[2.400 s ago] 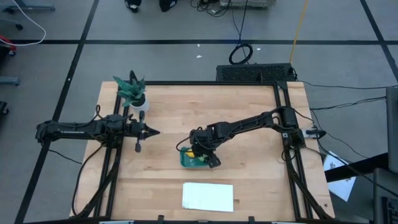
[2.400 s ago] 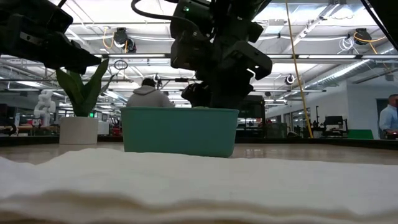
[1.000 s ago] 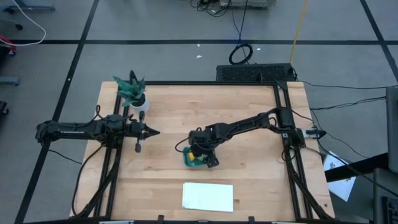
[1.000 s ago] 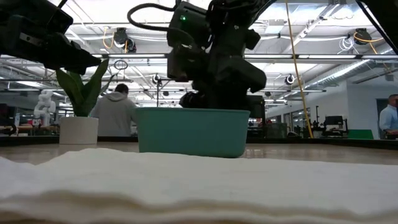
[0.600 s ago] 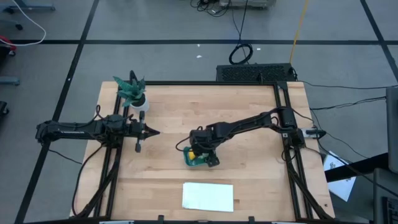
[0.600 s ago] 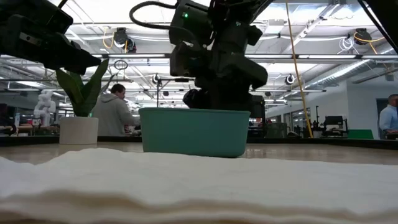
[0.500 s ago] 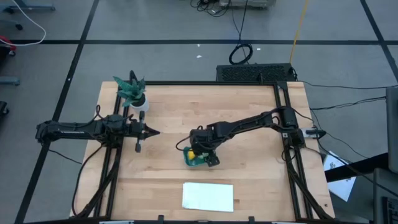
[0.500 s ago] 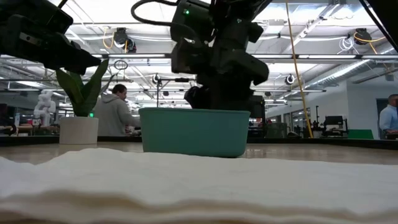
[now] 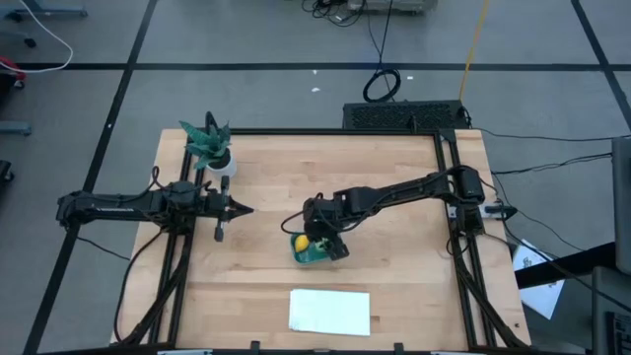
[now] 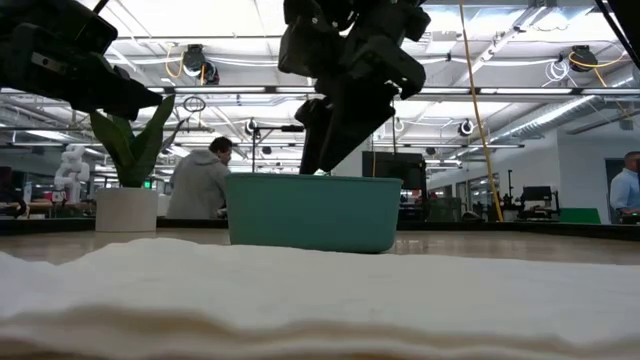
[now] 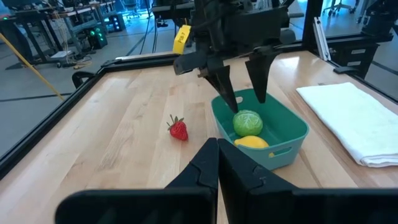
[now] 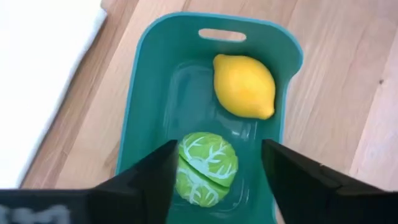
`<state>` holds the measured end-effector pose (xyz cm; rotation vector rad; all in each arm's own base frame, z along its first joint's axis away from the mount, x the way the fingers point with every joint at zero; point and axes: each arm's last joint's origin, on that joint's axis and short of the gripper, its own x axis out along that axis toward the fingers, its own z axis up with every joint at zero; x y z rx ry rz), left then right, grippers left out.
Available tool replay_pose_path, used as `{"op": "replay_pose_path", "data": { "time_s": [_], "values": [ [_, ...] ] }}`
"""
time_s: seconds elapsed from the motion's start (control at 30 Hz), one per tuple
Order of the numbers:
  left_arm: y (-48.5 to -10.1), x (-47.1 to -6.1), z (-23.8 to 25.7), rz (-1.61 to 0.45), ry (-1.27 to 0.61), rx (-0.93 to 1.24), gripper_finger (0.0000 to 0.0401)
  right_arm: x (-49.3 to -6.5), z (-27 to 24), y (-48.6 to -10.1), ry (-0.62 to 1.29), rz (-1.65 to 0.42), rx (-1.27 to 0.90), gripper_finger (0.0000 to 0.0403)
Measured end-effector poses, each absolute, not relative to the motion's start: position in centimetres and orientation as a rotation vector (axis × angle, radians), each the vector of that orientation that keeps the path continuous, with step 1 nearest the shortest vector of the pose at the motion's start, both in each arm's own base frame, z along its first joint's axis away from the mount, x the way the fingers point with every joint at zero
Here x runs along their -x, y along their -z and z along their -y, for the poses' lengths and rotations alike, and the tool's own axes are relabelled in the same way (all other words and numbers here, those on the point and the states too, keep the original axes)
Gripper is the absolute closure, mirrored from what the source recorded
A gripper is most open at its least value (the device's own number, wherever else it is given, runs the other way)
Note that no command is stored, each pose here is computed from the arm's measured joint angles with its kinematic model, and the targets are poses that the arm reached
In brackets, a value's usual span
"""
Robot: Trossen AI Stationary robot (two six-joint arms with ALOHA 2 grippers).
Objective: Pick and placing Produce into tupperware
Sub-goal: Put the red strawberry into the blue bin
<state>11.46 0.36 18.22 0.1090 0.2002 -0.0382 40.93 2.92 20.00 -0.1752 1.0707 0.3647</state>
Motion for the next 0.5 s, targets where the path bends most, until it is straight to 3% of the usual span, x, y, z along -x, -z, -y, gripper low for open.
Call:
{"op": "replay_pose_path", "data": {
  "time_s": [0.37,0.5],
  "values": [
    [-18.22,-11.46,-0.36,-0.2,0.038,-0.112,0.0396,-40.99,-3.03,-20.0,-0.388,-1.057,0.21,0.0387],
    [-18.21,-11.46,-0.36,-0.2,0.038,-0.111,0.0396,-40.99,-3.03,-20.0,-0.387,-1.058,0.209,0.039]
  ]
}}
